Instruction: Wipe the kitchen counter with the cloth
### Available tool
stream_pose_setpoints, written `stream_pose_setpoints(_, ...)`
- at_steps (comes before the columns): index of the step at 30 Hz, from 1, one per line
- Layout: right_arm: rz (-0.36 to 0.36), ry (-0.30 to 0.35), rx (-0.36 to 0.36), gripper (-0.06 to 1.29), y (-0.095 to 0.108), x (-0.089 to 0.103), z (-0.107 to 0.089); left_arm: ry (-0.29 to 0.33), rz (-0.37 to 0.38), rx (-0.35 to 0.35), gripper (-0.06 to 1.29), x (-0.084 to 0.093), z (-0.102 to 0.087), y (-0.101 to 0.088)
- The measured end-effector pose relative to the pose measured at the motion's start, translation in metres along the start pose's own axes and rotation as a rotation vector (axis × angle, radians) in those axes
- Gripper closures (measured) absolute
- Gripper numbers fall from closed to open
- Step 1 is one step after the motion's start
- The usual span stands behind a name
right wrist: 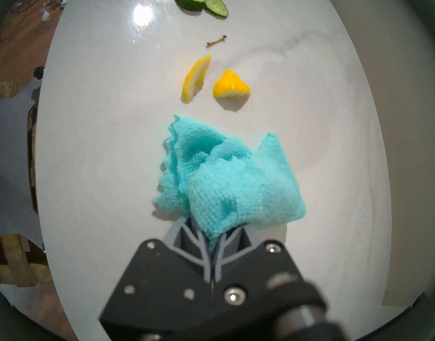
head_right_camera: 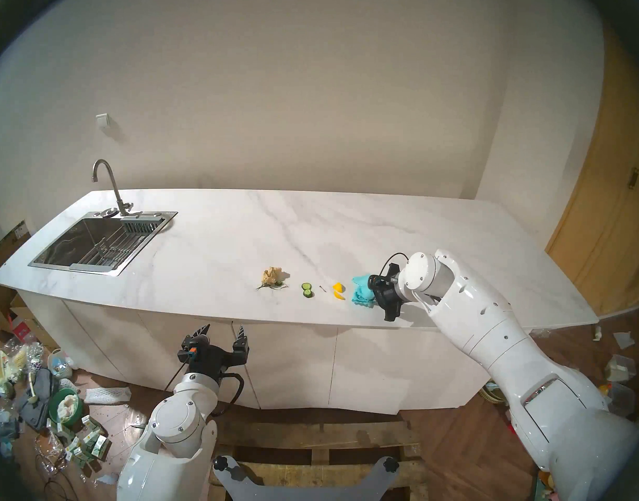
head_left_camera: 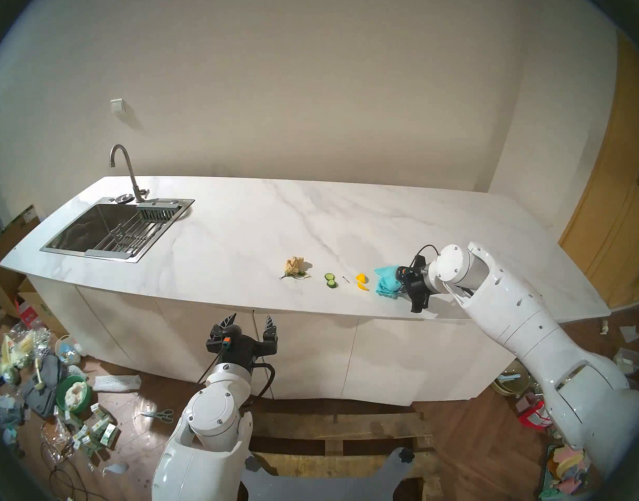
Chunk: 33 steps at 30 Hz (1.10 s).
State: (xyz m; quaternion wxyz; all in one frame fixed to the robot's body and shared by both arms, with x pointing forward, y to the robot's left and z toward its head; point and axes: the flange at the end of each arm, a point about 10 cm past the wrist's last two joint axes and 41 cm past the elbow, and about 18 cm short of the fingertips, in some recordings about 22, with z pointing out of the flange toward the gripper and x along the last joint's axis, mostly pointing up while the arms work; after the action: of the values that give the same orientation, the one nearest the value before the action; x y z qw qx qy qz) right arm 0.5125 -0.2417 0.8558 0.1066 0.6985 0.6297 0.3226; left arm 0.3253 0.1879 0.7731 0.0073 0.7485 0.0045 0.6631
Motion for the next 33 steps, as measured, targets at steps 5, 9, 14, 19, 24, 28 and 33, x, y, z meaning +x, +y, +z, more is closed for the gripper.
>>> stream_pose_setpoints(5,0.009,0.012,0.011,1.25,-0.011,0.026,0.004,0.0,0.0,0.0,-0.02,0.0,0.0,0.0)
stream_pose_setpoints(9,0.022,0.017,0.009,1.25,-0.015,0.042,0.009,0.0,0.0,0.001,-0.02,0.0,0.0,0.0)
stream_pose_setpoints(14,0.037,0.016,-0.012,1.25,-0.017,0.063,0.02,-0.001,0.0,0.001,-0.02,0.0,0.0,0.0)
stream_pose_setpoints(19,0.053,0.007,-0.048,1.25,-0.012,0.081,0.033,-0.001,0.0,0.001,-0.02,0.0,0.0,0.0)
stream_pose_setpoints(24,0.055,0.01,-0.069,1.25,-0.008,0.101,0.047,-0.001,0.0,0.001,-0.02,0.0,0.0,0.0)
stream_pose_setpoints(28,0.06,0.016,-0.073,1.25,-0.008,0.114,0.054,-0.001,0.0,0.001,-0.02,-0.001,0.0,0.0)
stream_pose_setpoints(33,0.069,0.047,-0.074,1.25,-0.014,0.14,0.064,-0.001,0.0,0.002,-0.02,-0.001,0.0,0.0)
